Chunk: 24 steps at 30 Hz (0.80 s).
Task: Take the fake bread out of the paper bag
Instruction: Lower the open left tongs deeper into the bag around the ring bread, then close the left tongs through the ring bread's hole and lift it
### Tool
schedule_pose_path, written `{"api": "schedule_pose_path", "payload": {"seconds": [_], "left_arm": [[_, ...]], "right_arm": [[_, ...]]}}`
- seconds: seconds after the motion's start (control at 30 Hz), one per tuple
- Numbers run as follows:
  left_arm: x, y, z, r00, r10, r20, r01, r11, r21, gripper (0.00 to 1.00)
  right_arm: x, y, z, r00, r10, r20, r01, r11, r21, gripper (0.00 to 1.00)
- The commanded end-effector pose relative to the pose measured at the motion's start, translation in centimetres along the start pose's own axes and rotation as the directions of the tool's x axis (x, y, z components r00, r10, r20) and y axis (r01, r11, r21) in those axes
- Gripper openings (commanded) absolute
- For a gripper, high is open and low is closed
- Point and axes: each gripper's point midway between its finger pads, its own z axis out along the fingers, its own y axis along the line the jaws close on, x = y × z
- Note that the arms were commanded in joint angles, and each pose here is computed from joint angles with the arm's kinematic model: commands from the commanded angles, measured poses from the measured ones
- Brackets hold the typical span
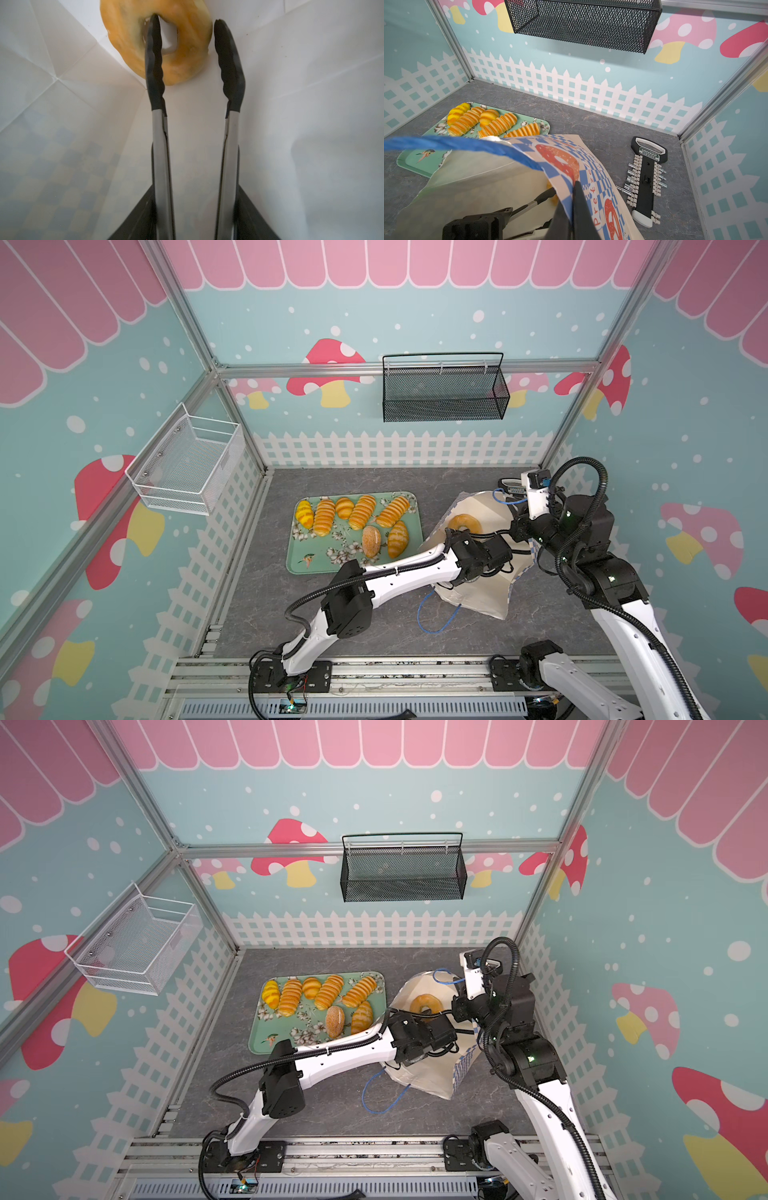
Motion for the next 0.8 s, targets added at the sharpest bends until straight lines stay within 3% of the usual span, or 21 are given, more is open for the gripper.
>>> {"api": "schedule_pose_path", "payload": {"seconds": [0.0,0.27,0.5,0.77], "left_arm": [[-0.5,1.7,0.3,1.000,-0.030,-0.002,0.030,0.997,-0.071,0.52],[-0.2,1.4,0.8,0.999,-0.031,-0.018,0.029,0.997,-0.073,0.49],[-1.1,2.4,-1.8,0.997,-0.048,0.058,0.052,0.997,-0.054,0.30],[-1.1,3.3,-5.4,0.989,-0.052,0.139,0.054,0.998,-0.011,0.17]], "right_arm": [[-0.5,0.6,0.0,0.999,0.022,0.025,-0.021,0.999,-0.031,0.00],[-0.3,0.6,0.0,0.999,0.022,0.022,-0.022,0.999,-0.027,0.00],[0.2,0.3,0.1,1.000,0.015,0.011,-0.015,1.000,-0.010,0.00],[1.0,-0.4,0.3,1.000,-0.011,-0.011,0.011,0.999,0.032,0.00]]}}
